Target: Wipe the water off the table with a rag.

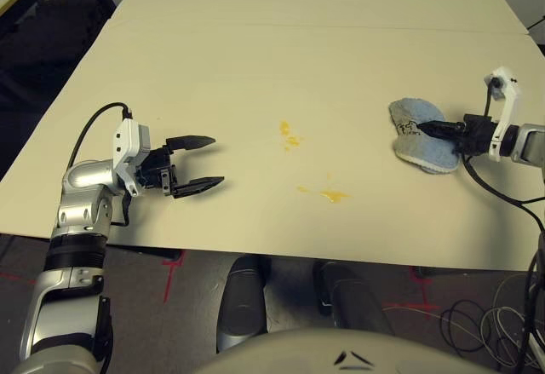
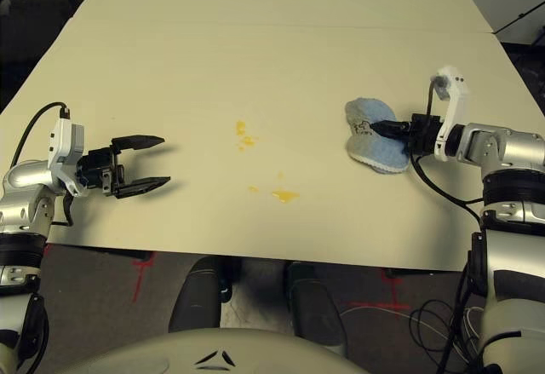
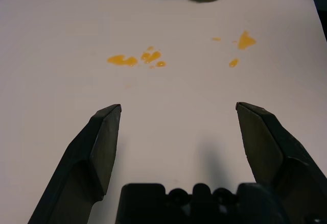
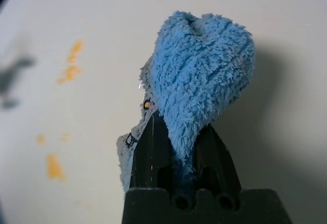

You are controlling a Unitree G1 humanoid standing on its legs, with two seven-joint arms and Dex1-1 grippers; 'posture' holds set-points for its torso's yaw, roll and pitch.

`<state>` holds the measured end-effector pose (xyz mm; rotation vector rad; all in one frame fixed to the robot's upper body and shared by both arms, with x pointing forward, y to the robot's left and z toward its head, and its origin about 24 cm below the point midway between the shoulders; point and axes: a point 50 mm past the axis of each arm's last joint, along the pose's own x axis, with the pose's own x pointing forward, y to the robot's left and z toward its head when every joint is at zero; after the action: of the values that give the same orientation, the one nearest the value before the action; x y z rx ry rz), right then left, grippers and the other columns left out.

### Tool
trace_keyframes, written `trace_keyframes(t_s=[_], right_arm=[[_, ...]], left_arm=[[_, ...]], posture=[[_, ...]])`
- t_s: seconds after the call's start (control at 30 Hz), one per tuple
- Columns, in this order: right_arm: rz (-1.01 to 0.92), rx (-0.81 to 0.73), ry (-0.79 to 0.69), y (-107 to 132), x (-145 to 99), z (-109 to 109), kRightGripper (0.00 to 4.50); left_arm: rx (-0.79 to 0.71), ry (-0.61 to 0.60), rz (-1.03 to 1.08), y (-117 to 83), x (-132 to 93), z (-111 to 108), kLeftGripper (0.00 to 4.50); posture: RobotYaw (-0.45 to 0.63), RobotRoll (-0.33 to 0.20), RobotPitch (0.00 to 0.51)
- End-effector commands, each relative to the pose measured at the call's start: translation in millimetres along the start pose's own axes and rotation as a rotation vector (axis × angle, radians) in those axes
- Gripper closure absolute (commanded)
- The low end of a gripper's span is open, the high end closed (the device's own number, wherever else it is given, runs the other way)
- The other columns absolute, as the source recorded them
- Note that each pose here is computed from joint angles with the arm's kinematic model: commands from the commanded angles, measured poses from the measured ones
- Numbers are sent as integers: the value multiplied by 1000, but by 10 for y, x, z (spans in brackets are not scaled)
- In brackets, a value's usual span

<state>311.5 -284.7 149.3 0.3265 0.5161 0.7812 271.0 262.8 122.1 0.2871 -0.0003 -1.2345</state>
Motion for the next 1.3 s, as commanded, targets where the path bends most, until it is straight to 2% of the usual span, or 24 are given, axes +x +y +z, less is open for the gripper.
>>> trace_keyframes(t_s=[0.03,0.27,0.5,0.6,0.77,1.07,1.3], right_arm=[[115,-23,23,204,4,16,4260],[214,-27,145,447,251,-241,4261],[209,-6,235,483,521,-574,4261],[241,0,256,575,677,-671,4261],[326,1,260,782,932,-709,4261],[462,0,369,1173,1222,-1003,4261],[529,-15,377,1455,1473,-1082,4261]], left_arm=[[-6,18,-45,-46,-2,-17,0],[0,39,-82,-91,-16,-19,0],[-8,53,-107,-168,-39,-45,0],[-11,55,-107,-177,-42,-48,0],[-10,54,-106,-176,-34,-43,0],[-3,52,-111,-149,-8,-35,0],[-6,50,-119,-163,5,-46,0]], posture=[[153,0,184],[162,0,188],[171,0,192],[178,0,195],[186,0,200],[181,0,206],[179,0,207]])
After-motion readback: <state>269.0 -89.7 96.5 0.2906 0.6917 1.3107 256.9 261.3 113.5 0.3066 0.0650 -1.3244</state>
